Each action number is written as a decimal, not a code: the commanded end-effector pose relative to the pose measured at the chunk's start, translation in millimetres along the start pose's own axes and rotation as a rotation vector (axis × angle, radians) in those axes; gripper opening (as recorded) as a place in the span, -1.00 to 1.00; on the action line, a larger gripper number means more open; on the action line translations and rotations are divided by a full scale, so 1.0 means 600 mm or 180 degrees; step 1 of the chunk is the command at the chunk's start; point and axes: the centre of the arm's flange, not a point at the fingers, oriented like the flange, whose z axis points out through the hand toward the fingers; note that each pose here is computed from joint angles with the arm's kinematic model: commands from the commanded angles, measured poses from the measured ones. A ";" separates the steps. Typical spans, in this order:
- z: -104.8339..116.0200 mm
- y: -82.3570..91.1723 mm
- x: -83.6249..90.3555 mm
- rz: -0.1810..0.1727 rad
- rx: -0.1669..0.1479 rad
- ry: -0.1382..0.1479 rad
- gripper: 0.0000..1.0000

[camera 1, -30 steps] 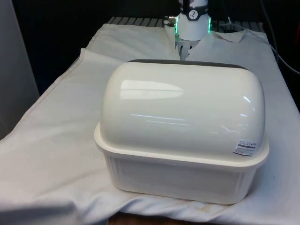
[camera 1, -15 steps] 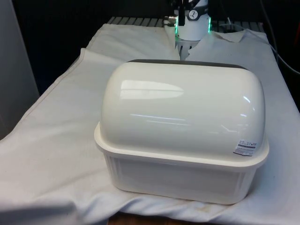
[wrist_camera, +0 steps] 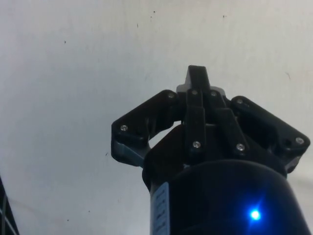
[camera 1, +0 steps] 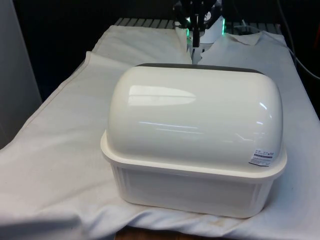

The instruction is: Open the lid, then close it.

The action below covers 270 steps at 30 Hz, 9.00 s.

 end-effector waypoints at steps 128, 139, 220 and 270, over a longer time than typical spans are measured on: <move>0.161 -0.023 0.099 0.0558 0.0071 0.0412 -1.00; 0.144 -0.020 0.113 0.0566 0.0058 0.0482 -1.00; -0.055 -0.030 0.270 0.0608 0.0194 0.1390 -1.00; 0.004 -0.031 0.256 0.0769 0.0181 0.1194 -1.00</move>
